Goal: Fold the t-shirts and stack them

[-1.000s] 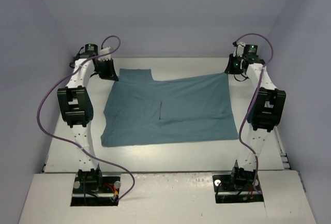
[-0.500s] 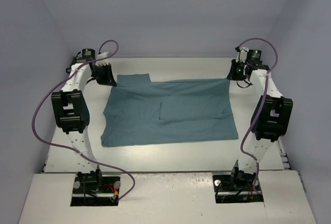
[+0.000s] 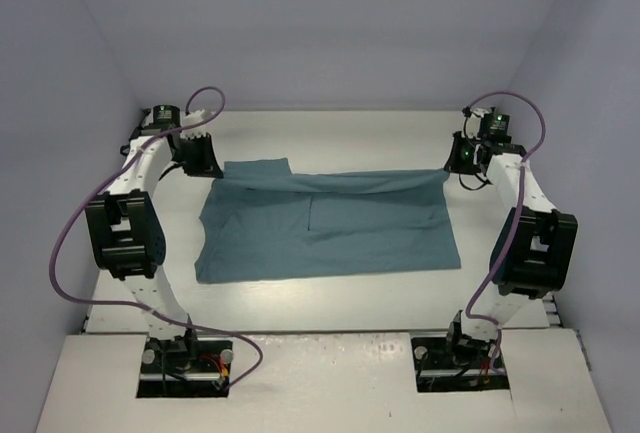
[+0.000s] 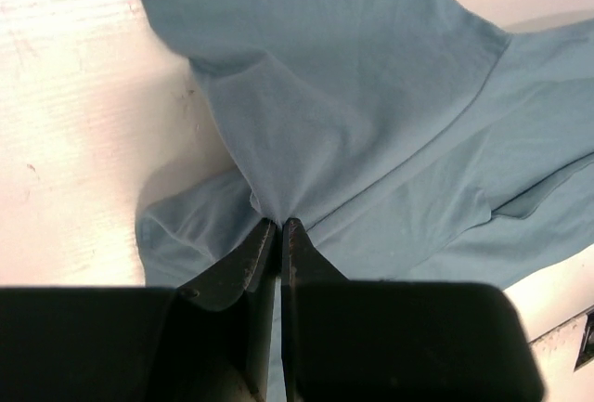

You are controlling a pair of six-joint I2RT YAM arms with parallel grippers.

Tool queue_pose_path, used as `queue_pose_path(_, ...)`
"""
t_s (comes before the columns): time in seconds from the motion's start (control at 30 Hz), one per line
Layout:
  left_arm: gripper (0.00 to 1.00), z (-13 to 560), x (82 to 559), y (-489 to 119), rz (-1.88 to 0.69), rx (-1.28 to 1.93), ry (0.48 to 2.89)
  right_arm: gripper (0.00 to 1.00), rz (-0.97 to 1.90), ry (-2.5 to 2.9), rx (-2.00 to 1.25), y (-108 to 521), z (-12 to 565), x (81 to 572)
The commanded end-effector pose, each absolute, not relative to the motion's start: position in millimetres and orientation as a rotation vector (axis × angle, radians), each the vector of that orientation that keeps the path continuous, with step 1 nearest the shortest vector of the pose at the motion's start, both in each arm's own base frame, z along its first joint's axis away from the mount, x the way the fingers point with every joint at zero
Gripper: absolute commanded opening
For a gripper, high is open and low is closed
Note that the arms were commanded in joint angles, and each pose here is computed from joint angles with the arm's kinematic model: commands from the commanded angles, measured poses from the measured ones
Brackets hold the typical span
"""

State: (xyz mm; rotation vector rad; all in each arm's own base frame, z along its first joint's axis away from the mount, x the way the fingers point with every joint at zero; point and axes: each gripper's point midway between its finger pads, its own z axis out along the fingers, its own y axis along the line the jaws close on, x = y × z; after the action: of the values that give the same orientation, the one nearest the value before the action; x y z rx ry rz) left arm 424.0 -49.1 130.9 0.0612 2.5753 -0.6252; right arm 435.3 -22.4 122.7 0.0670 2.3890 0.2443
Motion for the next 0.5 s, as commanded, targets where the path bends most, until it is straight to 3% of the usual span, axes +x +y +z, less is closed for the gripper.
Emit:
queue_pose_path(0.0,0.00,174.1,423.8,-41.1,-0.562,0.032,2.455,0.00,0.171,2.293,0.160,-34.8,155.6,432.4)
queue_pose_path(0.47,0.00,147.5,387.4,-39.2,-0.513,-0.130,2.421,0.00,0.138,2.333,0.319,-40.2,113.8,404.7)
